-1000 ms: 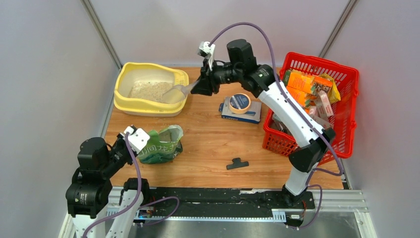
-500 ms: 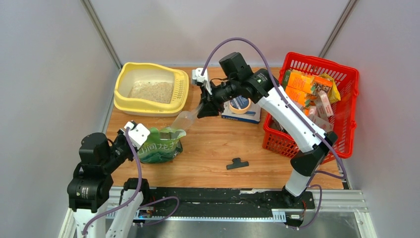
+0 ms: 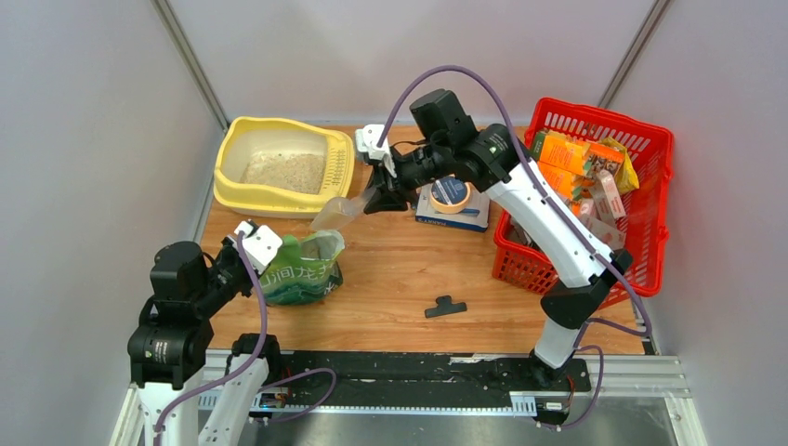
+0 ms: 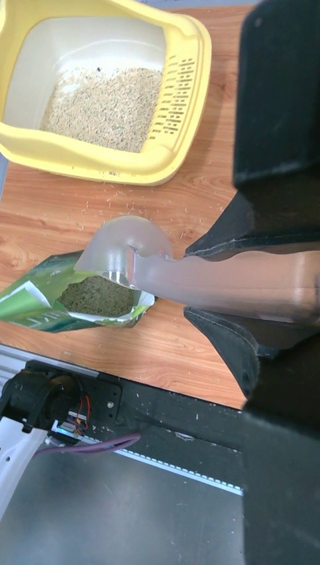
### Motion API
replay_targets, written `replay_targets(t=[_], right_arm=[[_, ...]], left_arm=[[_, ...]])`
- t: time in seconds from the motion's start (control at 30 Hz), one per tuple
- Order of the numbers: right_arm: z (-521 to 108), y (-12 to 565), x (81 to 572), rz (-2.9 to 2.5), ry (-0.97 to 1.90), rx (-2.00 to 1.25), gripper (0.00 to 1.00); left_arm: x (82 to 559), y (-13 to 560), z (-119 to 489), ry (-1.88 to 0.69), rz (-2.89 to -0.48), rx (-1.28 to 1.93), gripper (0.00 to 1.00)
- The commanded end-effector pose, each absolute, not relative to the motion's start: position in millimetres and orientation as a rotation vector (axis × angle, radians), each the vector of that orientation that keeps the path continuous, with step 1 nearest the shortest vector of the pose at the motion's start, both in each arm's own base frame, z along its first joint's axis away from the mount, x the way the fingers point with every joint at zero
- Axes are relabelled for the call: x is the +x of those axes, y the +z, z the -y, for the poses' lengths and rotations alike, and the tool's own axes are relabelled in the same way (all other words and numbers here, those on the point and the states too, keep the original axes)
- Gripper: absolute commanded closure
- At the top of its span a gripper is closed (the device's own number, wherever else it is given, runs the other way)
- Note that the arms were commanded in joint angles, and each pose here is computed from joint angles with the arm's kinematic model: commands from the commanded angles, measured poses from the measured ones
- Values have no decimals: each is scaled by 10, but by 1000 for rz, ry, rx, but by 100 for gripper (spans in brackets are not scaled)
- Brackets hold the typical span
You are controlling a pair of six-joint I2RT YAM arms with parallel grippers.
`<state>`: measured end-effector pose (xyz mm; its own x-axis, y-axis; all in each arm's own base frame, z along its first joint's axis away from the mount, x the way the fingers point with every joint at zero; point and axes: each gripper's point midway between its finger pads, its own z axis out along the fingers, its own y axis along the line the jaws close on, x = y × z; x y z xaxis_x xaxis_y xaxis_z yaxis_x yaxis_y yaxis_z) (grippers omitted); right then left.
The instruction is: Fill the litter box with clean litter
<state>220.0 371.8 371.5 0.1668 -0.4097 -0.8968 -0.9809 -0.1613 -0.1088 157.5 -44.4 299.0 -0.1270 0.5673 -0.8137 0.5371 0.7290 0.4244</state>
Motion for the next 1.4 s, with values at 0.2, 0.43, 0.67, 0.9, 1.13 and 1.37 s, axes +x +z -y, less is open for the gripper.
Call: replay_targets(t=[0.2,0.43,0.67,0.9,1.13,1.37], right_arm=[[-3725,3481,2061,-1338,913,-1791,100],[-4066,3230,2272,-1425,869,-1746,100],[-4504,2863,2402,-1790,954,-1588,100],[-4589,2614,2417,-2030,774,-1323,100],[-4626,2449,2583,-2186,655,-1175,100],[-4538,2675,2305,-2232,860,-1188,100]], left_arm=[[1639,3569,539,52,-1571,847,100],[1595,3660,605,5,-1547,828,100],[1525,3804,755,-95,-1487,812,100],[1565,3827,795,-133,-1446,754,100],[1485,3851,827,-105,-1383,815,100],[1352,3745,904,-107,-1339,914,100]])
